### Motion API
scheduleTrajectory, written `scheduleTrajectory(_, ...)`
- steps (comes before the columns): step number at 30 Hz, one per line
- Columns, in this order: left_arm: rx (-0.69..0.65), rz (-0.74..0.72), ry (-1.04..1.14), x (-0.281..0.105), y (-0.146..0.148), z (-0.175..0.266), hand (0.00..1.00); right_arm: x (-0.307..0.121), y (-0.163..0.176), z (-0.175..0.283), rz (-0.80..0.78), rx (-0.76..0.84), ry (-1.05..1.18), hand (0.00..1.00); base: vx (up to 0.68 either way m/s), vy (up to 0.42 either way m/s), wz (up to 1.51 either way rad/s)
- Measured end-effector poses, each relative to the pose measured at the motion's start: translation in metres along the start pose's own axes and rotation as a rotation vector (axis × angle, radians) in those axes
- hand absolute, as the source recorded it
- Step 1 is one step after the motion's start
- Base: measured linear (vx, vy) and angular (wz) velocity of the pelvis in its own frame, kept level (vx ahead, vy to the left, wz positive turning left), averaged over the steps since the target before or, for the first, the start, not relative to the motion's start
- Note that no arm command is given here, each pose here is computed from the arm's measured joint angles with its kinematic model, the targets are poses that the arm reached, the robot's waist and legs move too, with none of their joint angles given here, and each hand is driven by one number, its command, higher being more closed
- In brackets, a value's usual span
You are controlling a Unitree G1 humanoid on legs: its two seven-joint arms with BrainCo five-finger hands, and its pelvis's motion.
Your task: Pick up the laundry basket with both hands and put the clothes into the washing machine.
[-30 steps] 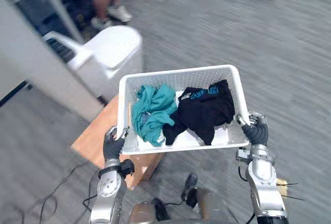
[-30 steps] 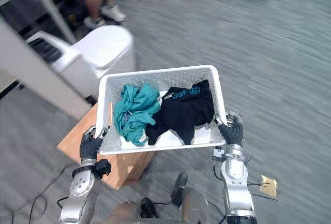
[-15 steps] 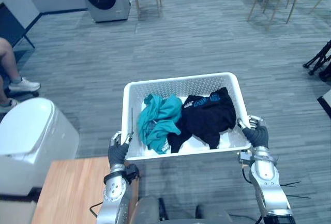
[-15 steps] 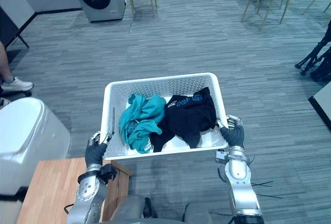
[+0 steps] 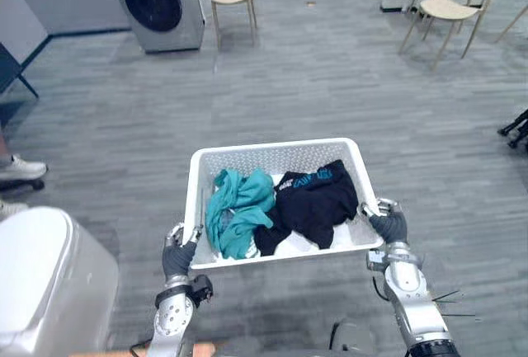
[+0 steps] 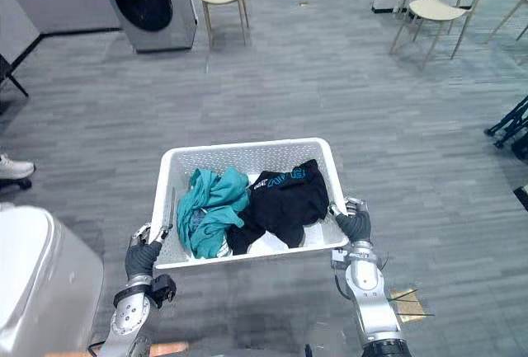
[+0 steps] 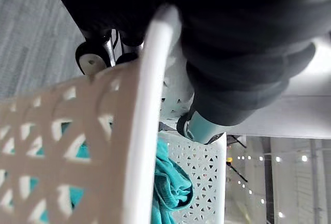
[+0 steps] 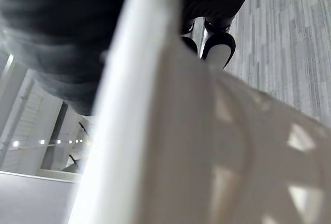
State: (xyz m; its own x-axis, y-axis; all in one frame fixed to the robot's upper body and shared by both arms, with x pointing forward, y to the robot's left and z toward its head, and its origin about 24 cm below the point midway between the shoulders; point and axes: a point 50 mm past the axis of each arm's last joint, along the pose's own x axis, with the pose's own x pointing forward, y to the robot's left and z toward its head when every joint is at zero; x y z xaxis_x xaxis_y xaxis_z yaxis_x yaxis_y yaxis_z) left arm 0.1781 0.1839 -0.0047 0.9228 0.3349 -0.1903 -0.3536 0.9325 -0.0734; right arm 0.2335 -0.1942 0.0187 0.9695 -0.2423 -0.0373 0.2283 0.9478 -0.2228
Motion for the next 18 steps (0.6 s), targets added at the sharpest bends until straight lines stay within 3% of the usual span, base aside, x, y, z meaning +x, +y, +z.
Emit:
scheduleTrajectory(7,0.026,-0.037,-0.051,0.016,-0.008,0.011,1.00,0.001,-0.007,0.005,-0.002,-0.023,-0.027,1.00,0.69,-0.089,0.43)
scheduleTrajectory(14,-0.013,-0.029,0.017,0.014,-0.018,-0.004,1.00,0.003,-0.014,0.005,-0.021,-0.053,-0.014,1.00,0.81,-0.162,-0.27)
scheduleTrajectory(18,-0.013,-0.022,0.013,0.009,-0.014,-0.005,1.00,0.005,-0.012,0.026,-0.021,-0.024,-0.108,1.00,0.63,0.036,-0.42)
